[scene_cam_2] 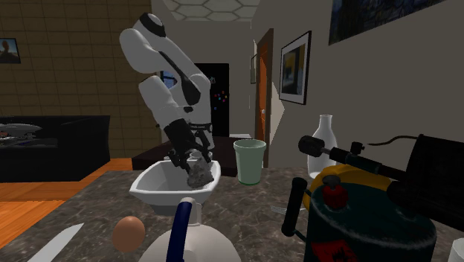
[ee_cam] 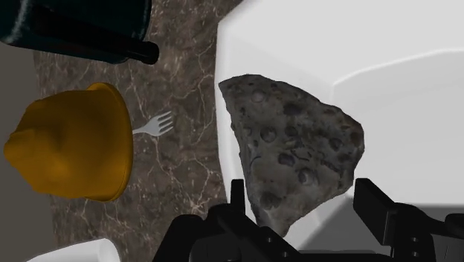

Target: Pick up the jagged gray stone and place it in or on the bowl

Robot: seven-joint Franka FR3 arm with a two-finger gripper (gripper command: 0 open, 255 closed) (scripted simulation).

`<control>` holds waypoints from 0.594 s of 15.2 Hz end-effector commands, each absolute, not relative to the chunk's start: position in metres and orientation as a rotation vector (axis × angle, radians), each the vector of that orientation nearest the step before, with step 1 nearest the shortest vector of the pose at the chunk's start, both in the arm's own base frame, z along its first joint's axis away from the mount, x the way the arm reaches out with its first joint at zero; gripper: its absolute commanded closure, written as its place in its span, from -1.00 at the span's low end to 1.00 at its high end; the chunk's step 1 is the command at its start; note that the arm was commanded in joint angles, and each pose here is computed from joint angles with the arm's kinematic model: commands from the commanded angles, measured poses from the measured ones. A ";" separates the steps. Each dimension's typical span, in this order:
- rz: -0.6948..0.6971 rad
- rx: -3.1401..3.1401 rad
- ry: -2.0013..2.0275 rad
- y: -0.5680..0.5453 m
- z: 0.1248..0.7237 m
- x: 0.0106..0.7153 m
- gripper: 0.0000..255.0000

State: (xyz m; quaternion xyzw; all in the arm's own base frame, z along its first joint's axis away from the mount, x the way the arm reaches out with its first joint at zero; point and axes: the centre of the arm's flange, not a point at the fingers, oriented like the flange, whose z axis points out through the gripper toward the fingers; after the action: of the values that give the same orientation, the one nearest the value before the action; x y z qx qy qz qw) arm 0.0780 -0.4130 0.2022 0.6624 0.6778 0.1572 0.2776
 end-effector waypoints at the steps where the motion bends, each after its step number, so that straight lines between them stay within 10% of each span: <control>1: 0.422 1.778 1.820 -0.413 0.213 0.077 1.00; 9: 0.422 1.778 1.820 -0.413 0.255 0.077 1.00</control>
State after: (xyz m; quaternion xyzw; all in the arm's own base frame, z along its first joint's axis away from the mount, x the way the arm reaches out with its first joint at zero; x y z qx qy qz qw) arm 0.0764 -0.4134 0.2501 0.6624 0.6778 0.1572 0.2776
